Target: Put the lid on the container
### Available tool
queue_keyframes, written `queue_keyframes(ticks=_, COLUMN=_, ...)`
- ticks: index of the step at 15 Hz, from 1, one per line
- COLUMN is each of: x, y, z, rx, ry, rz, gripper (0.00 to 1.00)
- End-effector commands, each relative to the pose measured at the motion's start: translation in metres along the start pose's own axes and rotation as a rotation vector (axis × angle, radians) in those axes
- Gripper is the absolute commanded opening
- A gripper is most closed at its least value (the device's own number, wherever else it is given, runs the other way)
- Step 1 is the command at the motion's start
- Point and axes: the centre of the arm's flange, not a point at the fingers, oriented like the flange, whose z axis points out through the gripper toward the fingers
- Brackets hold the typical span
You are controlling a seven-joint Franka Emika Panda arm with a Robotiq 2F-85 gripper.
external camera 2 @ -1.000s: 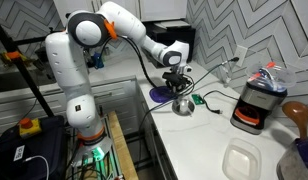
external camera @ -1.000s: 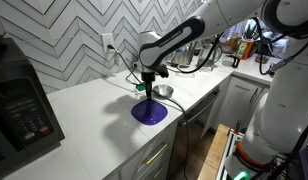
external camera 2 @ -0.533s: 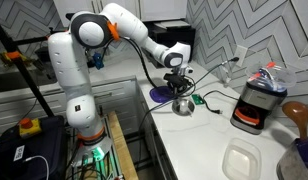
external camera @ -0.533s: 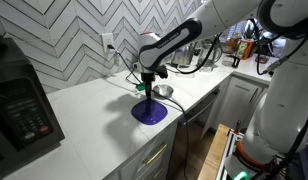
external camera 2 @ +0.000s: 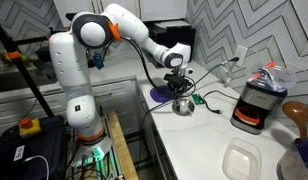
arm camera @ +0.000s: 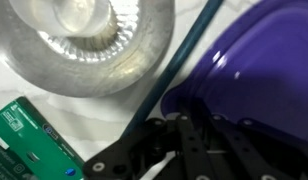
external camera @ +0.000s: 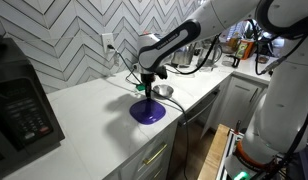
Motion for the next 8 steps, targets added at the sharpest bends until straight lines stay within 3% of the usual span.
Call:
queue_keyframes(ticks=1, x=0.000, y=-0.002, z=0.003, rx=-0.015, ry=0.014, rz=0.012, gripper=0.00)
queue_keyframes(ticks=4, x=-0.001, y=-0.012, z=-0.012, rx=0.005, ry=0.035, rz=-0.008, gripper=0.02)
queue_keyframes(ticks=8, x=-0.008, y=-0.035, z=-0.066, rx=0.051, ry=0.118, rz=-0.057, gripper=0.02)
